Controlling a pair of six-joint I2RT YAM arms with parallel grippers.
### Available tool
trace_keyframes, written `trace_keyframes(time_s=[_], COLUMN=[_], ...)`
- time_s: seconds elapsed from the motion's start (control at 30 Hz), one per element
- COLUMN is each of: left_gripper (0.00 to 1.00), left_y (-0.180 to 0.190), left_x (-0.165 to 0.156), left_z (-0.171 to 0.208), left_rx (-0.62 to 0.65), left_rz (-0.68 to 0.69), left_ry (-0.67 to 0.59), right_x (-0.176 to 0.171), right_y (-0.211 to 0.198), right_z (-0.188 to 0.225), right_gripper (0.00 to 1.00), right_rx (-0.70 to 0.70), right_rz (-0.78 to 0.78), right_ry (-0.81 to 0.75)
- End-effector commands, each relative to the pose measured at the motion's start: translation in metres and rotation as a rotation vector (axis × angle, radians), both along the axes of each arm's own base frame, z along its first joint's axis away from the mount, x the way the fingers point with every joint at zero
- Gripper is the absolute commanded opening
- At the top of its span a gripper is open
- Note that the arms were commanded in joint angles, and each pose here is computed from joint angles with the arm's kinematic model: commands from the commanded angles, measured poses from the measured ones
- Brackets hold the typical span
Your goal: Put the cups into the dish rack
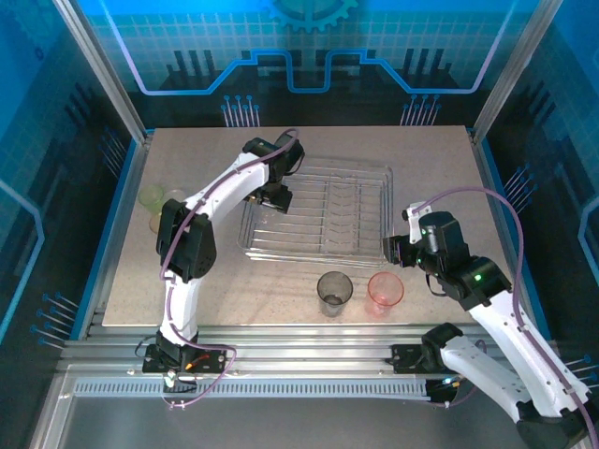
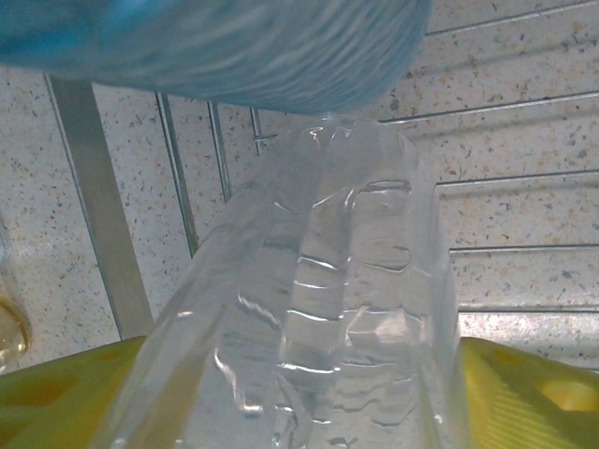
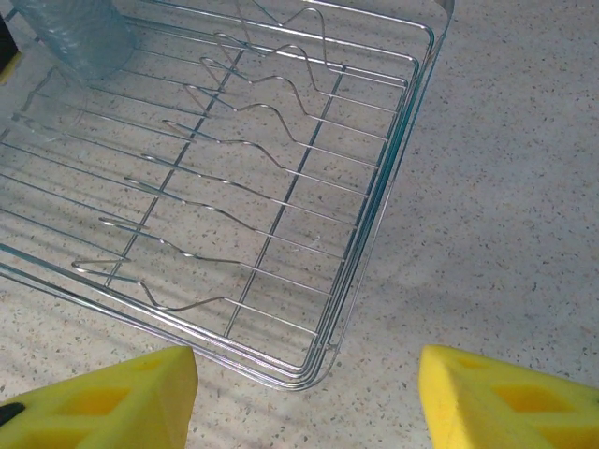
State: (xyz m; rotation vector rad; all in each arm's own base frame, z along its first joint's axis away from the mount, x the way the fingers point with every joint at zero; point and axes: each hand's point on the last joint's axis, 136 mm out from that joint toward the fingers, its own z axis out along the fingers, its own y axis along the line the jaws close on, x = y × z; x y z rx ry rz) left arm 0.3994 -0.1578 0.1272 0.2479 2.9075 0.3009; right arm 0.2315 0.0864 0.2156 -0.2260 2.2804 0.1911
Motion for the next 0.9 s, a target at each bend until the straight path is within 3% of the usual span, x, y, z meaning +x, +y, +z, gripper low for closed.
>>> trace_keyframes(time_s=[0.0, 0.1, 0.23, 0.47, 0.87], left_gripper=[0.86, 0.95, 0.99, 0.99, 0.99], left_y=[0.015, 0.016, 0.017, 0.025, 0.022], left_x=[0.011, 0.012, 0.015, 0.017, -0.014], left_z=[0.003, 0.009, 0.021, 0.049, 0.1], left_rx=[0.048, 0.043, 0.038, 0.032, -0.254], left_rz=[0.028, 0.034, 0.04, 0.068, 0.097], left_ry=[-0.036, -0.061, -0.109, -0.209, -0.497], right_x=[-0.001, -0.002, -0.004, -0.007, -0.031], right_y=[-0.001, -0.001, -0.001, 0.007, 0.048], right_z=[0.001, 0.001, 0.001, 0.005, 0.019], right_gripper=[0.65, 0.65, 0.67, 0.68, 0.69], right_rx=[0.007, 0.01, 0.023, 0.079, 0.226], right_rz=[0.005, 0.009, 0.003, 0.038, 0.214], right_ry=[-0.009, -0.004, 0.023, 0.073, 0.224])
